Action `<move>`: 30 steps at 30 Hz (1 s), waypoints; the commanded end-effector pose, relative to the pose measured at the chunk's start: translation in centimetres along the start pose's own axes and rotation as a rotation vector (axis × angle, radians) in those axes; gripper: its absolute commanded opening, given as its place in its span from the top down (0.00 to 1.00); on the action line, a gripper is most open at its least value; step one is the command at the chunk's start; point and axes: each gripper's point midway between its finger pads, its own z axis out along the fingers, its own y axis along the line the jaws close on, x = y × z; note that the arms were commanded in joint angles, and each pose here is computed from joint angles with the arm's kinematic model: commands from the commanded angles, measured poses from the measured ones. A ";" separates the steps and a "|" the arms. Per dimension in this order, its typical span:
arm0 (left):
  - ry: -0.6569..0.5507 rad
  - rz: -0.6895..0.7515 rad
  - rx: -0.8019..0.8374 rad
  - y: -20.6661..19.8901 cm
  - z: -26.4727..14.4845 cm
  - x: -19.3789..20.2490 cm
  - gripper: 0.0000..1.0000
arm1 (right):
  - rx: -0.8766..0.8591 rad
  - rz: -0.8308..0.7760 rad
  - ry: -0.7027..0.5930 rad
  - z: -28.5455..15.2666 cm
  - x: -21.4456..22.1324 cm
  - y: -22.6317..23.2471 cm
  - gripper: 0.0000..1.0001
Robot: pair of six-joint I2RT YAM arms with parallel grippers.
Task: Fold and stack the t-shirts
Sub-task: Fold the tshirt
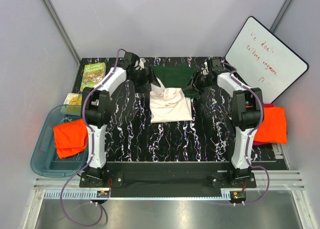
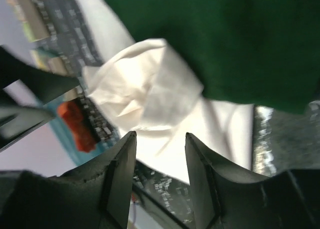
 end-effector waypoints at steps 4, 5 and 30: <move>-0.056 0.033 -0.025 -1.0 -2.2 0.5 0.01 | 0.183 -0.121 0.016 1.0 -1.8 -3.8 0.51; -0.046 0.018 -0.033 -0.6 -1.7 0.6 0.01 | 0.189 -0.124 0.016 1.2 -2.0 -4.0 0.51; -0.003 -0.057 -0.050 1.0 3.2 -0.6 0.94 | 0.031 -0.147 0.106 4.9 -2.4 -0.8 0.54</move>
